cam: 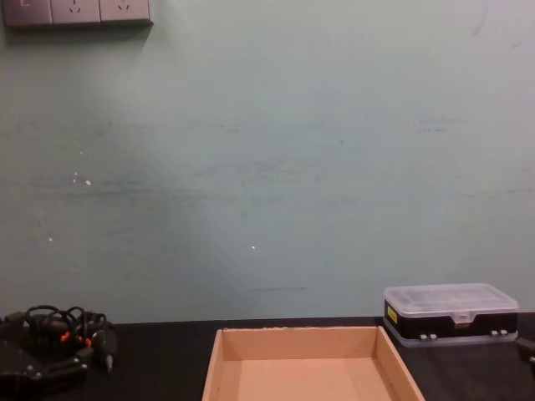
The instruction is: Use one hand to pick up the angle iron from the table and place it into the box.
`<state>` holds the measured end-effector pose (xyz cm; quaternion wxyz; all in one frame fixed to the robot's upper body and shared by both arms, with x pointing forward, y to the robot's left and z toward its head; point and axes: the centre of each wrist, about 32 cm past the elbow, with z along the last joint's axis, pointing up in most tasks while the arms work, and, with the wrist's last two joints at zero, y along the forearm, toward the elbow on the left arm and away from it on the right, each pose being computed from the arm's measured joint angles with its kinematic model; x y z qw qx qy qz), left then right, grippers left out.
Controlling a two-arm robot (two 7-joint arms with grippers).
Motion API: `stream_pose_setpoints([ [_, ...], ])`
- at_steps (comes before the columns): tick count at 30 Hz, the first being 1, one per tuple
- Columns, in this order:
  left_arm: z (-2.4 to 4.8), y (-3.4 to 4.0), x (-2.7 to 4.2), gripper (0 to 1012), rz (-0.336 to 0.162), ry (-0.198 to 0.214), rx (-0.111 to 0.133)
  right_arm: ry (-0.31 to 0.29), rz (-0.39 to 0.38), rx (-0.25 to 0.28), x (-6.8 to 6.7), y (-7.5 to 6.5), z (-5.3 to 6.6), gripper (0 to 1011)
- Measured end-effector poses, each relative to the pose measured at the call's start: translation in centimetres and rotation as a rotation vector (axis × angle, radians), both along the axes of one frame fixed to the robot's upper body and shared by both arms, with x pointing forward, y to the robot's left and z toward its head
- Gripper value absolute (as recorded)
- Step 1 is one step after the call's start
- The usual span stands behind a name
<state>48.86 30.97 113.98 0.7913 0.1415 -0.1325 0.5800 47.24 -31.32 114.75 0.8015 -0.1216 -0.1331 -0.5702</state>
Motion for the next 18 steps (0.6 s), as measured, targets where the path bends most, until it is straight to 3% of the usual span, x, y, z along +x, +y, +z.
stream_pose_setpoints([
  [9, 0.00, 0.00, 0.00, 1011, 0.000, 0.000, 0.000, 0.036, 0.077, 0.018, -3.4, -1.1, 1.7, 1004],
  [18, 0.00, 0.00, 0.00, 1011, 0.000, 0.000, 0.000, 0.154, 0.174, -0.004, -6.2, -1.2, 2.8, 1004],
])
